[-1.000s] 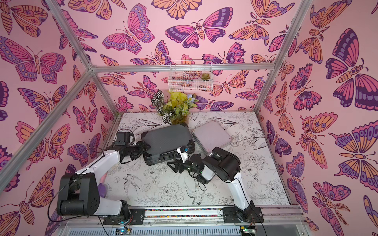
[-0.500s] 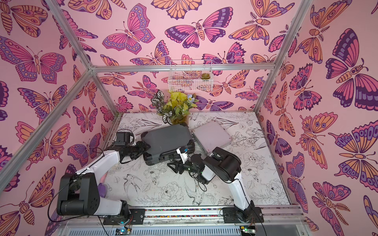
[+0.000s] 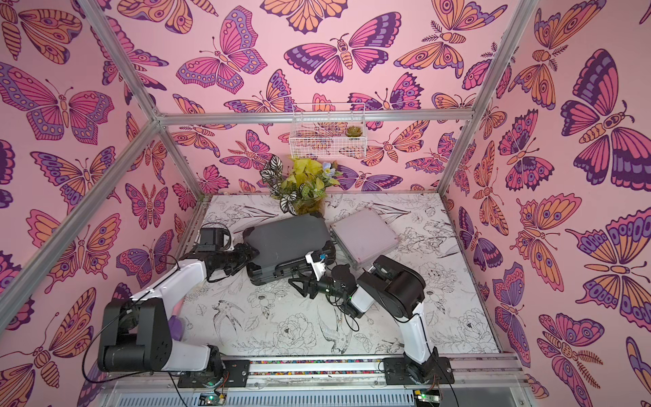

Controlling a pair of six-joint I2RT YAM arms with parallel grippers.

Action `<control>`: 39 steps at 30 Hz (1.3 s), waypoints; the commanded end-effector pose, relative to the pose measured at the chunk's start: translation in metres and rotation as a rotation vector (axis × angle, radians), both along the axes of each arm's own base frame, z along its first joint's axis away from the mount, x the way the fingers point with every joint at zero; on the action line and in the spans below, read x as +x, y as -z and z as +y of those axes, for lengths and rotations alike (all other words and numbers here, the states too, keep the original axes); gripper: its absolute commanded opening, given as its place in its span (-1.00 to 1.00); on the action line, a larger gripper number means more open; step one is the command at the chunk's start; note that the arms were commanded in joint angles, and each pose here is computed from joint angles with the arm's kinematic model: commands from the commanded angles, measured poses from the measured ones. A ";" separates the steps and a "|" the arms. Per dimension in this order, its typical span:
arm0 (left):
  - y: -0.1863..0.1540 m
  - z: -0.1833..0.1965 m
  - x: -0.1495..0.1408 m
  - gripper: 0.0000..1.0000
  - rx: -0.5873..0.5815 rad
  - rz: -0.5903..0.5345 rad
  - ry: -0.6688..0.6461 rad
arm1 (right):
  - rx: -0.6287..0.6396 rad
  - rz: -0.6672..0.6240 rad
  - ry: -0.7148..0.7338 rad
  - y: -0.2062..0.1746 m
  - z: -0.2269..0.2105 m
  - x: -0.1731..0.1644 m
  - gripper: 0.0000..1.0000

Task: Open the poker set cases
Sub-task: Open the fastener on the poker set case.

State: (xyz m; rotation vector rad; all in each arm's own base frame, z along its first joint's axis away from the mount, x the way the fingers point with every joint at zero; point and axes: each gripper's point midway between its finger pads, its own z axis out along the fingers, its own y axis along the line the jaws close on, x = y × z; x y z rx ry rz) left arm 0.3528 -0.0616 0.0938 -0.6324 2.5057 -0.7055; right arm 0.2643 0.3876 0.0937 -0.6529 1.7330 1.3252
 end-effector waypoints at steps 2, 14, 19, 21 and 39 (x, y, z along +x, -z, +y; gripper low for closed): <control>0.025 0.013 -0.020 0.50 0.046 0.097 -0.039 | 0.038 -0.046 0.004 -0.019 0.003 0.001 0.24; 0.026 0.012 -0.021 0.47 0.043 0.101 -0.039 | 0.058 -0.070 -0.009 -0.032 0.005 -0.004 0.24; 0.030 0.012 -0.022 0.42 0.041 0.116 -0.043 | 0.059 -0.073 -0.014 -0.033 0.006 -0.005 0.24; 0.031 0.013 -0.022 0.40 0.044 0.116 -0.045 | 0.060 -0.075 -0.014 -0.034 0.006 -0.006 0.24; 0.034 0.015 -0.023 0.37 0.054 0.126 -0.052 | 0.065 -0.101 -0.015 -0.041 0.006 -0.011 0.24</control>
